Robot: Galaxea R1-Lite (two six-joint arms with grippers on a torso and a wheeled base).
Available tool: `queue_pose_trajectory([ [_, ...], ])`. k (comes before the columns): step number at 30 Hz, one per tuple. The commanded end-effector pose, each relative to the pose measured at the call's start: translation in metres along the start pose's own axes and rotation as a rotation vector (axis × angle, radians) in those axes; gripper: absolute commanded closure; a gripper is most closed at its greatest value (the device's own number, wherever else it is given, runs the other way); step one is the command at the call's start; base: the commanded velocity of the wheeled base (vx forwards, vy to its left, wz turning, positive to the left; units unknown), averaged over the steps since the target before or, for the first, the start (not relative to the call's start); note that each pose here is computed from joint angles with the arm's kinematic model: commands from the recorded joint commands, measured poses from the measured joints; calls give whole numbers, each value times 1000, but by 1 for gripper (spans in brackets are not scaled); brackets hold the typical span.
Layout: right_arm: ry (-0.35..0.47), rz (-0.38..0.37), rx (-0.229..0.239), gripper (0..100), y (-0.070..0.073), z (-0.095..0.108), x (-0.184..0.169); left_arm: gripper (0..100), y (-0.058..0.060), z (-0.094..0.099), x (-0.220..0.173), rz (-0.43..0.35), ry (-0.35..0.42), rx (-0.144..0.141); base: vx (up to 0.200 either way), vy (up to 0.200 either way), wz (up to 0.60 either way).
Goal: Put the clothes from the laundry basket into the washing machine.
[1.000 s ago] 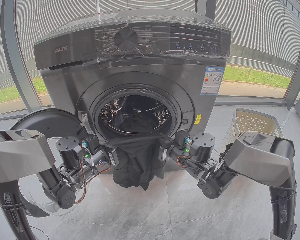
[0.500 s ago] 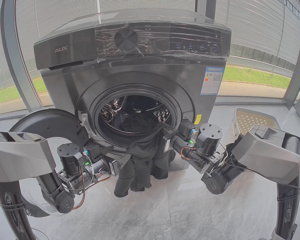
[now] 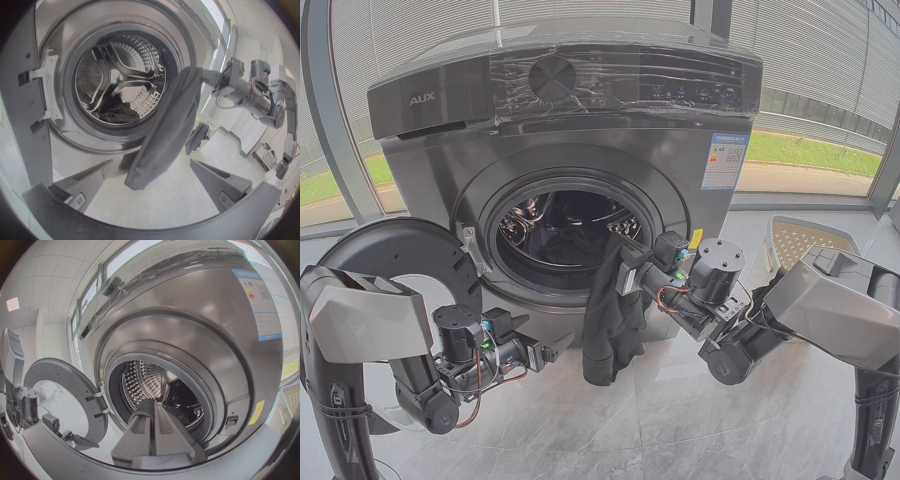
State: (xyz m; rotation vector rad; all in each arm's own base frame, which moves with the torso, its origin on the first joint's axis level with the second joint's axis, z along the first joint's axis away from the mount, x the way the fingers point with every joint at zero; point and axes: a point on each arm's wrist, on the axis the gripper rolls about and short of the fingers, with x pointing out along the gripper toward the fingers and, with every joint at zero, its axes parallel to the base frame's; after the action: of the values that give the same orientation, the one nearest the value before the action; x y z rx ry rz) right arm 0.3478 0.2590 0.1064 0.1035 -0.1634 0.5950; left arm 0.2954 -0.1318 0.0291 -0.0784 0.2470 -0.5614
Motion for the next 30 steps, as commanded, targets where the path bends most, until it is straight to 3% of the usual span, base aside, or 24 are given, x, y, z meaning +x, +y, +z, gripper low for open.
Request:
queue_pose_trajectory([
  [1,-17,7,2,100,4,7,1,0,-1,-20,8,-9,59,-6,0,0,0],
  [6,-50,-16,5,100,4,14,8,0,-5,-27,11,-25,80,-7,0,0,0],
  [13,-72,-17,10,100,11,19,15,0,-18,-32,13,-140,102,-3,0,0,0],
  [30,-86,-3,24,100,26,24,14,0,-24,-44,51,-155,58,9,0,0,0],
])
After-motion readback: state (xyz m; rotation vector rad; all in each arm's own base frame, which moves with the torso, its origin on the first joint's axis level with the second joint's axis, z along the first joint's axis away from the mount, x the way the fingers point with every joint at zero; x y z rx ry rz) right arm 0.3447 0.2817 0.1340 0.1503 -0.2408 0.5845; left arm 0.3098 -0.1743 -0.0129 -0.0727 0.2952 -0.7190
